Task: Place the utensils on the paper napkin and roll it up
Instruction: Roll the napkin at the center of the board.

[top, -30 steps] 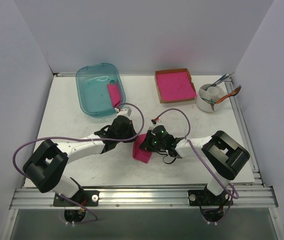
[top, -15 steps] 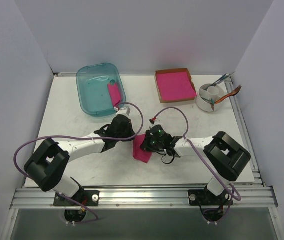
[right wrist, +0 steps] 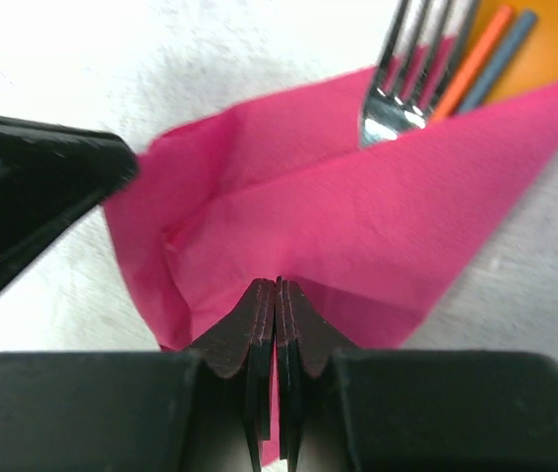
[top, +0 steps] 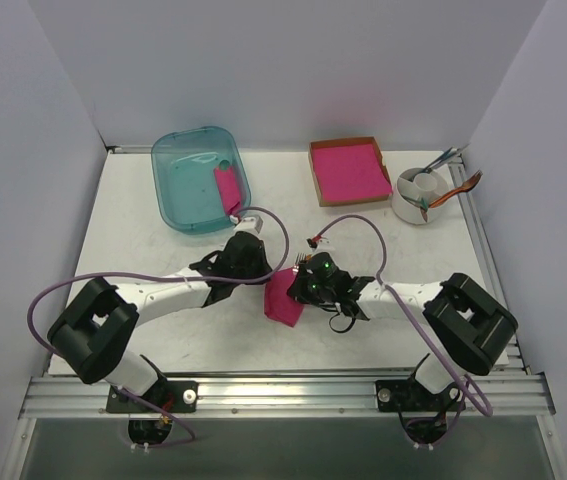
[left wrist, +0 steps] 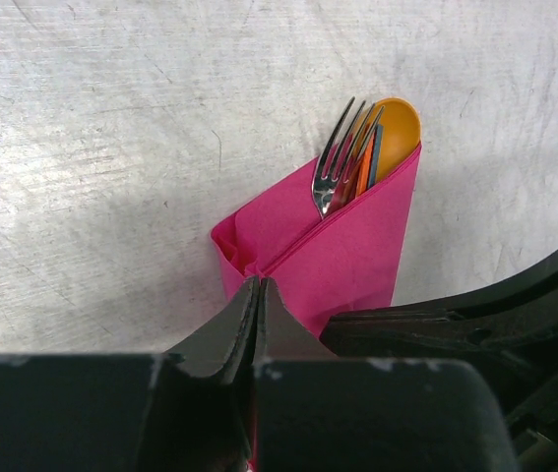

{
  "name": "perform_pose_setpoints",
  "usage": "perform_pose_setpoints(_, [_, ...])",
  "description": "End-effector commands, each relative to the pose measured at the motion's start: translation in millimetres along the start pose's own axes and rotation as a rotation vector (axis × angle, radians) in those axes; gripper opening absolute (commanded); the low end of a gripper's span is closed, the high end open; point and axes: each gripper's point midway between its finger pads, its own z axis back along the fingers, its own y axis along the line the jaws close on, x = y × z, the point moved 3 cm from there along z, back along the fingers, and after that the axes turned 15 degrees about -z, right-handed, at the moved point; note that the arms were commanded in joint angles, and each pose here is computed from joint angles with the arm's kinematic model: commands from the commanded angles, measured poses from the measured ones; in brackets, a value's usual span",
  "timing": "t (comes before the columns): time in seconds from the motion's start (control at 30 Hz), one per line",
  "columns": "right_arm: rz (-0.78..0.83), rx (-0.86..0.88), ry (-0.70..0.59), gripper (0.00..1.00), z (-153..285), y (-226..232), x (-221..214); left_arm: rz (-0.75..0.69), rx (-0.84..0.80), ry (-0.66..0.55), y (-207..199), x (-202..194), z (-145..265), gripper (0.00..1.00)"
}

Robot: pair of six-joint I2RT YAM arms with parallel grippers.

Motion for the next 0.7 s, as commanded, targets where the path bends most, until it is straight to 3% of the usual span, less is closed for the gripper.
perform_pose_setpoints(0.0, [-0.007,-0.005,-0.037,0.02,9,-1,5,-0.018,-0.016,-0.073,-9,20,6,0.02])
perform_pose_setpoints(0.67, [-0.003,-0.016,0.009,0.01,-5,-16,-10,-0.026,-0.094,-0.104,-52,32,25,0.02])
